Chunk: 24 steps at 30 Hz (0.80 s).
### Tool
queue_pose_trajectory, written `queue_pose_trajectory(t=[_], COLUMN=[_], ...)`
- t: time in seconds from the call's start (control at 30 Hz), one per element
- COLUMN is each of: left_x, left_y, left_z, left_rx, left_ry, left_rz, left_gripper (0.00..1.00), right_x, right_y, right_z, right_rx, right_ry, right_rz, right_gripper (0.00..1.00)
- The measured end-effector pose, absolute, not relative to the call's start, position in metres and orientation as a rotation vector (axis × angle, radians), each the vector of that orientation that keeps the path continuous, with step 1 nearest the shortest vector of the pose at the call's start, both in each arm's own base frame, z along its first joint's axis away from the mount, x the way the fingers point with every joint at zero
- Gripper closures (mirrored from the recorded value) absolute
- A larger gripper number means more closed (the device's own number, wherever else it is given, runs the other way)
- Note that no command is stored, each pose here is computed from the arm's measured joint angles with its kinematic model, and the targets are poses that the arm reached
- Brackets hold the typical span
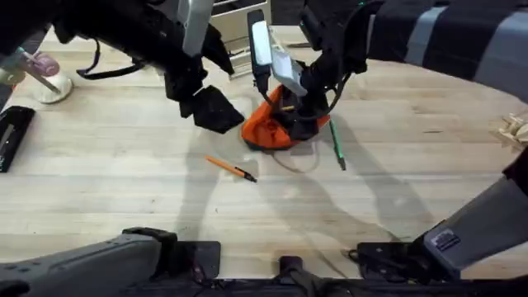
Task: Unzip the bag, pick up the pens from the table one at a time and place them inside, then zip the bag closed.
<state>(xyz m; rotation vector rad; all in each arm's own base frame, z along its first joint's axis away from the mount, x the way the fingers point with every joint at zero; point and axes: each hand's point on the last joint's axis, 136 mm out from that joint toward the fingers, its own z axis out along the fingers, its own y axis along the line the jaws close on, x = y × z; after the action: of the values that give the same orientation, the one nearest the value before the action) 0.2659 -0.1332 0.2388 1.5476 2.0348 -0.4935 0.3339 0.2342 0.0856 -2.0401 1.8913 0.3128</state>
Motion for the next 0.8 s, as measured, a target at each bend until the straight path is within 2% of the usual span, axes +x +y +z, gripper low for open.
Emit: queue_pose_trajectory(t=[0.13, 0.4, 0.8], left_x=[0.266, 0.266, 0.266], left_y=[-0.133, -0.133, -0.133], left_z=[0.239, 0.239, 0.239], left_rx=[1.548, 1.548, 1.548], left_ry=[2.035, 2.035, 2.035], left_rz=[-0.494, -0.494, -0.493], left_gripper=[0.007, 0.007, 0.007], right_x=[0.334, 0.327, 0.288], right_y=[0.234, 0.227, 0.162], right_z=[0.100, 0.166, 0.267], right_rx=[-1.987, -1.700, -1.348], right_ry=[1.909, 2.016, 2.075], right_rz=[0.304, 0.281, 0.059], right_gripper=[0.005, 0.004, 0.005])
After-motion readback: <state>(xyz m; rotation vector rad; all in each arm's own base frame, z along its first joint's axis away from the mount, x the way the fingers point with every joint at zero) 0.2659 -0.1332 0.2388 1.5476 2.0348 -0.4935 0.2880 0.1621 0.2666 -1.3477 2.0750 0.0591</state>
